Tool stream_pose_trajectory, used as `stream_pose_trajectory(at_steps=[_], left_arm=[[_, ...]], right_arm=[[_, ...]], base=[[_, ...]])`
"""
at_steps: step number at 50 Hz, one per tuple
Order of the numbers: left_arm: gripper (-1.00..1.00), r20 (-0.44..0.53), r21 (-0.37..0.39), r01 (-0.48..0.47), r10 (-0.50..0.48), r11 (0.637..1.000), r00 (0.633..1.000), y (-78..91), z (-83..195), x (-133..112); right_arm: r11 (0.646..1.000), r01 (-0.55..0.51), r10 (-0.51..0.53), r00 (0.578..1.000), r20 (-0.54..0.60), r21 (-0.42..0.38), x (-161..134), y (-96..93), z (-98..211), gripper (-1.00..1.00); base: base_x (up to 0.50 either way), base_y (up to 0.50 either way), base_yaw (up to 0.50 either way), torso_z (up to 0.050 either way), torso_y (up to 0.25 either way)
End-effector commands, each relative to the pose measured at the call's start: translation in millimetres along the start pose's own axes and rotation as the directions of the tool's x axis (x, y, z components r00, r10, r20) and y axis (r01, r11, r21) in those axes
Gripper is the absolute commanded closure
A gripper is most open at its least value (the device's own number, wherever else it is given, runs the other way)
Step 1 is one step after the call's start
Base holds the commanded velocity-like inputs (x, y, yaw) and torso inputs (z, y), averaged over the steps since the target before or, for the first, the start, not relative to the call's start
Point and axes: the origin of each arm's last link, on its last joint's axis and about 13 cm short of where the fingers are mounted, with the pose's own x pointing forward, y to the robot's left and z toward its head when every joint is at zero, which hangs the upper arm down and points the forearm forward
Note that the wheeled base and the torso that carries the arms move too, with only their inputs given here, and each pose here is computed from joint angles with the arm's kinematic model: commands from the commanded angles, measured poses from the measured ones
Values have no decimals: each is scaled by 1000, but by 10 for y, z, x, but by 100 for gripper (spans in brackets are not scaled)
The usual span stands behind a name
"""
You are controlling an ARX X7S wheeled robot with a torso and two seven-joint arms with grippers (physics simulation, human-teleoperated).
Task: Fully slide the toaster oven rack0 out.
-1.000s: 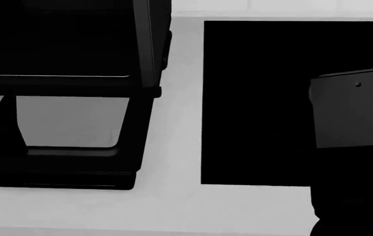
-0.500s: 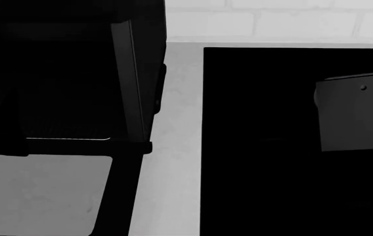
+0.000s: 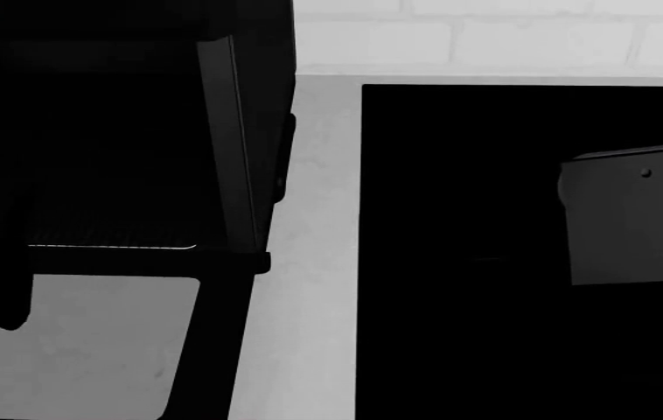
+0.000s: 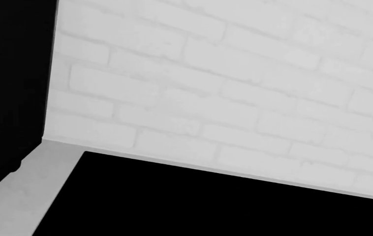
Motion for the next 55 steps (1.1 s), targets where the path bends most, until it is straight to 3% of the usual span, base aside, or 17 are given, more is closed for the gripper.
stream_pose_trajectory(at_steps=[1,17,40,55], left_arm=[[-100,-65,202,149,-138,968,988,71,69,-167],[-100,-146,341,229,-190,912,971,109,126,-141],[-100,-244,457,217,-113,863,963,220,-142,196],[-100,-282,442,259,-142,859,949,141,-283,367]], right_arm=[[1000,-2,2,1000,3,-5,0,16,-10,-100],[1000,-4,4,1000,7,-4,-48,9,11,-100],[1000,2,-2,1000,-2,3,-39,10,-43,-100],[1000,4,-4,1000,2,9,-38,10,-49,-100]], base=[[0,0,0,0,0],[0,0,0,0,0],[0,0,0,0,0],[0,0,0,0,0]])
